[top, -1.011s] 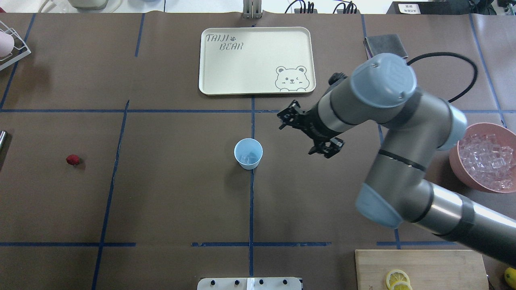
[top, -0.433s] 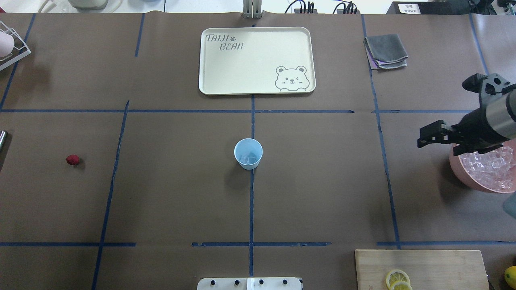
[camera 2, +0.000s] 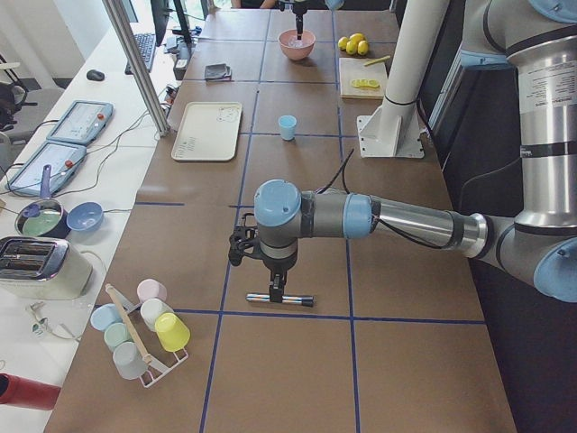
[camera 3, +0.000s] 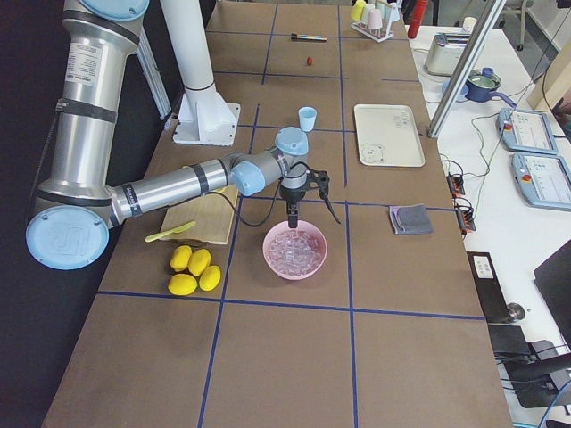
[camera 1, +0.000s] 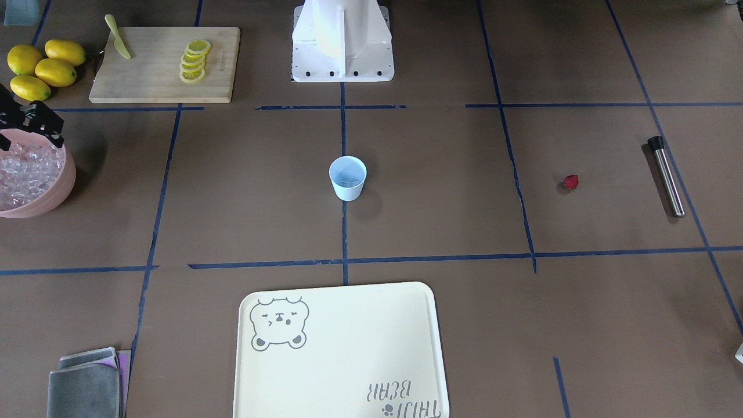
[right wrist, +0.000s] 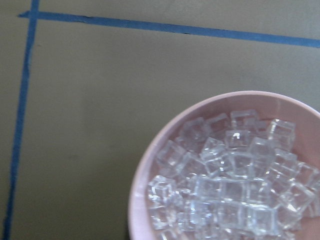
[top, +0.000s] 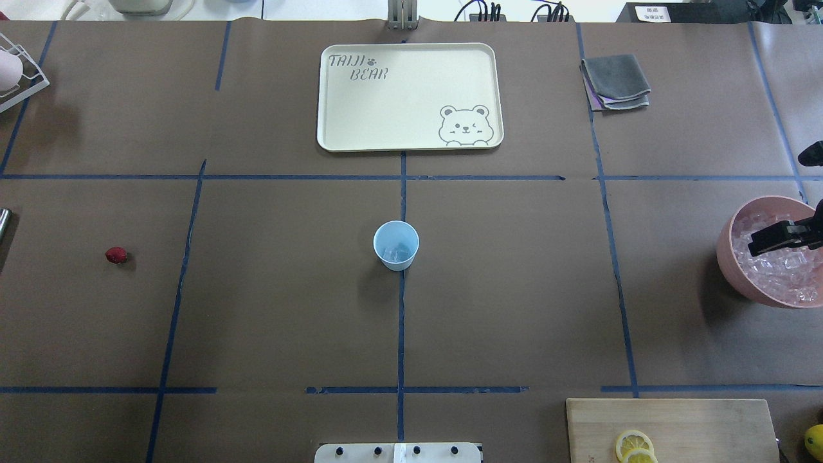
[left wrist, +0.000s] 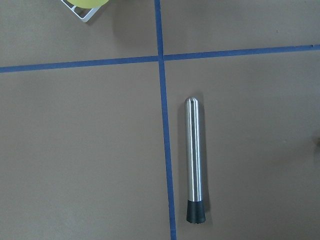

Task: Mash ice and strawberries in cup
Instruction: 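Grasp a third ice cube from the pink bowl with the right gripper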

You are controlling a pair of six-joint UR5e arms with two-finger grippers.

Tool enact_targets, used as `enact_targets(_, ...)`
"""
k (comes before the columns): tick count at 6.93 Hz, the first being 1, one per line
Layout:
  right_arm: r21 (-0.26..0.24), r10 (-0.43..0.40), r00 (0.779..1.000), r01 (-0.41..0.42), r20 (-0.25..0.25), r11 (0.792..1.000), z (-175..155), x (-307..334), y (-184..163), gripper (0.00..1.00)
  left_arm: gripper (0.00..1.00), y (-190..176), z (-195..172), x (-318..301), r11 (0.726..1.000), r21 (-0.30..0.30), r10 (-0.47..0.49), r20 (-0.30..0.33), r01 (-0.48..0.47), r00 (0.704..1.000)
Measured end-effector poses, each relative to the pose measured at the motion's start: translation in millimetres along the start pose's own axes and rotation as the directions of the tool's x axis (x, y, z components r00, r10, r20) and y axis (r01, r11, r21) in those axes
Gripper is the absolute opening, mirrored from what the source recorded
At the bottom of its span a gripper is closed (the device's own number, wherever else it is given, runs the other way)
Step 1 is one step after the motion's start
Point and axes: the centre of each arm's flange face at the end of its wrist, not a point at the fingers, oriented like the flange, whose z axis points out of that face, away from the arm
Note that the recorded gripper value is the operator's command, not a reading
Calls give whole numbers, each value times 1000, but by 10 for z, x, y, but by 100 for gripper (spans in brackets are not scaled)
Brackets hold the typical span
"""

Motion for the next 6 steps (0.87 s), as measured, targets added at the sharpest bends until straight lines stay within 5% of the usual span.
enact_targets(2,-36,-62,997,60,-48,998,234,296,20,99,100,-1,19,-17,1000,-4,-2,0,2,1000)
enact_targets(6,-64,-60,995,55,-74,996,454,441,-58,96,100,1,18,-18,1000,-4,-2,0,2,1000)
